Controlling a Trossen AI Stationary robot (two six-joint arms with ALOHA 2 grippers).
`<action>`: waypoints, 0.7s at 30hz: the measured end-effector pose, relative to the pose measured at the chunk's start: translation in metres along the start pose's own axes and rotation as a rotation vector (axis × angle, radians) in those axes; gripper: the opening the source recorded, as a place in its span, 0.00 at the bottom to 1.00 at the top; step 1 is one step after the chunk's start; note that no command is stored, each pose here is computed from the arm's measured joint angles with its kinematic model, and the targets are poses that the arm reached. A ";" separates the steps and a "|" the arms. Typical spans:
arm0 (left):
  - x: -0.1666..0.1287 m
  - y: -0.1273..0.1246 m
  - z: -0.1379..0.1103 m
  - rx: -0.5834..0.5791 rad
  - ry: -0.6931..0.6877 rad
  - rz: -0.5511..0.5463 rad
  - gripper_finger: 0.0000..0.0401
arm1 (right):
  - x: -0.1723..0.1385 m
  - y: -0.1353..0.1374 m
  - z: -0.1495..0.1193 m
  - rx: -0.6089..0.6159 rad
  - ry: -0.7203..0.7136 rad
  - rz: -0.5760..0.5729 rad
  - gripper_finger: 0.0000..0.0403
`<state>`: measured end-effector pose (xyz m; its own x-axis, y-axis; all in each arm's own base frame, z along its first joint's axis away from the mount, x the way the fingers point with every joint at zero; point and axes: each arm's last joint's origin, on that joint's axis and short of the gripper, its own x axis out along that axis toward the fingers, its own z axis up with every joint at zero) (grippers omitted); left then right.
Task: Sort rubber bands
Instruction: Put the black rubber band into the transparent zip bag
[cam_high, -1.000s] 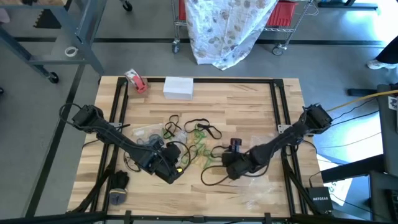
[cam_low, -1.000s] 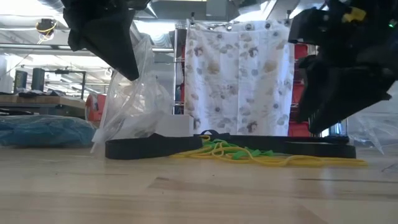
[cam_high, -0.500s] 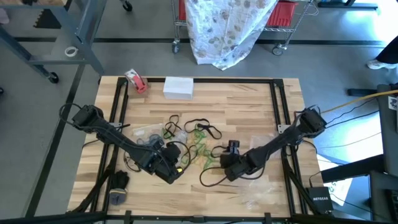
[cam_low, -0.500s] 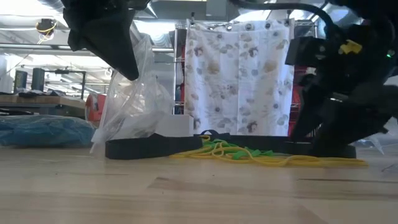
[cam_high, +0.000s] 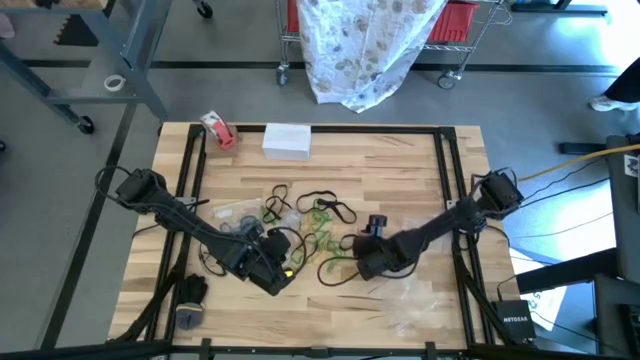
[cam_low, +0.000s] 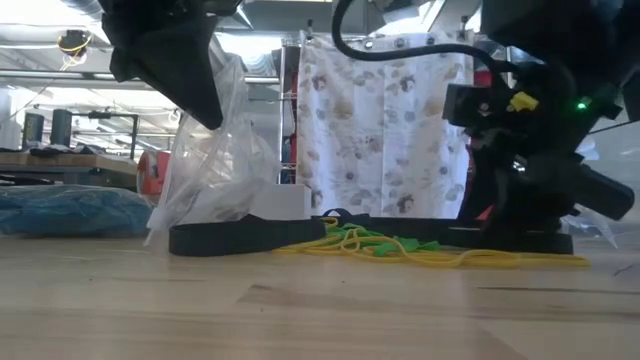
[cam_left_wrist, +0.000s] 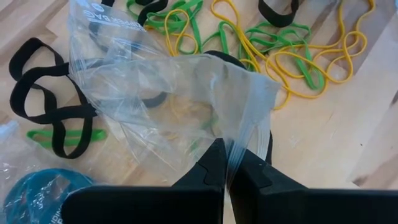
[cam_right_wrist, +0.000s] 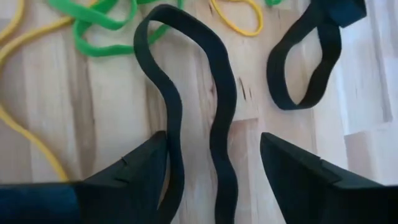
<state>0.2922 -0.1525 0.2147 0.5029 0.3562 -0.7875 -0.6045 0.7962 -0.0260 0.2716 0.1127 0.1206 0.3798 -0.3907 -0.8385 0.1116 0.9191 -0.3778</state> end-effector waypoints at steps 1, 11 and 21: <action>0.000 0.000 0.000 0.000 0.000 0.000 0.00 | 0.001 -0.002 0.001 0.000 0.006 0.006 0.62; -0.001 -0.001 -0.001 0.005 0.000 -0.004 0.00 | 0.019 -0.026 0.010 0.104 0.136 0.248 0.56; -0.002 -0.001 -0.002 0.008 0.000 -0.007 0.00 | 0.021 -0.024 0.014 0.088 0.116 0.361 0.20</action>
<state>0.2906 -0.1555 0.2147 0.5069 0.3505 -0.7876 -0.5963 0.8023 -0.0267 0.2901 0.0830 0.1178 0.3029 -0.0394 -0.9522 0.0696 0.9974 -0.0191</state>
